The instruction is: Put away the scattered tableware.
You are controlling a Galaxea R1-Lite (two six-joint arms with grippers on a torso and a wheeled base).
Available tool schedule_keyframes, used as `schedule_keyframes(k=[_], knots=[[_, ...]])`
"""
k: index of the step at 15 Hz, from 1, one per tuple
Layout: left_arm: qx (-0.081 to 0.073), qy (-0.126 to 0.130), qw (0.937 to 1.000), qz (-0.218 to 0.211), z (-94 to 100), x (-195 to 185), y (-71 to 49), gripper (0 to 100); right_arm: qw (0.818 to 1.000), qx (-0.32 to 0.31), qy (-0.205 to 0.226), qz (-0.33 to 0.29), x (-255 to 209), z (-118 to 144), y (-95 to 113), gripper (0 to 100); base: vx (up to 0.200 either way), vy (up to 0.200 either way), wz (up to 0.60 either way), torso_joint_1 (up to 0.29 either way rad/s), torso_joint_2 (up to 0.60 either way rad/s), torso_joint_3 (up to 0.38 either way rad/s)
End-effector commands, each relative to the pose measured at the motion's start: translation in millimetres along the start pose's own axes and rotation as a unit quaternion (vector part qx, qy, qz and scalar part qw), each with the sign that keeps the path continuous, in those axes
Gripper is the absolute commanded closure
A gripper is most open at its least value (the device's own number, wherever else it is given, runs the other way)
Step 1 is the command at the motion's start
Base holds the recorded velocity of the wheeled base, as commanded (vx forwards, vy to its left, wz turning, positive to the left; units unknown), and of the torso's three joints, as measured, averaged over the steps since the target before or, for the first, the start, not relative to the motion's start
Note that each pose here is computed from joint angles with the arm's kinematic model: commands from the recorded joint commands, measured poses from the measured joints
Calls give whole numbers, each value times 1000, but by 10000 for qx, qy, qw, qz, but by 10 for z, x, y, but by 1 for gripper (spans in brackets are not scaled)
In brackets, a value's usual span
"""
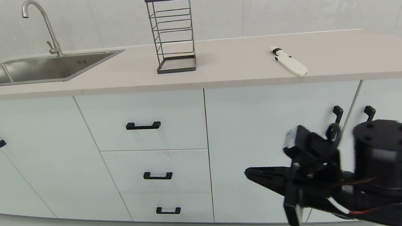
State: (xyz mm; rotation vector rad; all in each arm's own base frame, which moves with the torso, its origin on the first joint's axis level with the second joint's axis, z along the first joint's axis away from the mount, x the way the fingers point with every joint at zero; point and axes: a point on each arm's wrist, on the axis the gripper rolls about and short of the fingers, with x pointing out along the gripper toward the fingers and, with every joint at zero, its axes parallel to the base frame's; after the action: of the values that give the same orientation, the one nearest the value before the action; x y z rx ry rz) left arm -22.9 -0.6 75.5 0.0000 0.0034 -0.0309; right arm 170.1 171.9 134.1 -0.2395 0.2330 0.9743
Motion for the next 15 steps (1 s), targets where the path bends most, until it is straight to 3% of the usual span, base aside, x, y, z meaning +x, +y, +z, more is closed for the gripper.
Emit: schedule_keyframes(k=[1,3,5,7,8,9,10,12,14,15], knots=[[0,6,10000,1,0,1,0,0,9926,-159,-1080,-539,-895,140,-89,100,0,0,0,0,0,0],[0,6,10000,1,0,1,0,0,9823,-298,-1569,-979,-1254,165,-80,100,0,0,0,0,0,0],[7,6,10000,1,0,1,0,0,9511,-589,-2261,-2021,-1804,116,7,100,0,0,0,0,0,0],[61,6,10000,-15,0,1,-1,0,9115,-978,-2846,-2805,-2201,8,254,100,0,0,0,0,0,0],[61,6,10000,-15,0,1,-1,0,9026,-1084,-2961,-2930,-2267,-10,315,100,0,0,0,0,0,0],[61,6,10000,-15,0,1,-1,0,8757,-1352,-3304,-3251,-2419,-114,514,100,0,0,0,0,0,0],[61,6,10000,-15,0,1,-1,0,8611,-1498,-3414,-3457,-2460,-217,618,100,0,0,0,0,0,0],[69,6,10000,-15,0,1,-1,0,8519,-1567,-3425,-3638,-2444,-469,739,100,0,0,0,0,0,0],[61,6,10000,-15,0,1,-1,0,8601,-1420,-3261,-3657,-2432,-611,802,100,0,0,0,0,0,0],[61,14,10000,-15,0,2,-1,0,8745,-1151,-2901,-3714,-2381,-724,800,100,0,0,0,0,0,0]])
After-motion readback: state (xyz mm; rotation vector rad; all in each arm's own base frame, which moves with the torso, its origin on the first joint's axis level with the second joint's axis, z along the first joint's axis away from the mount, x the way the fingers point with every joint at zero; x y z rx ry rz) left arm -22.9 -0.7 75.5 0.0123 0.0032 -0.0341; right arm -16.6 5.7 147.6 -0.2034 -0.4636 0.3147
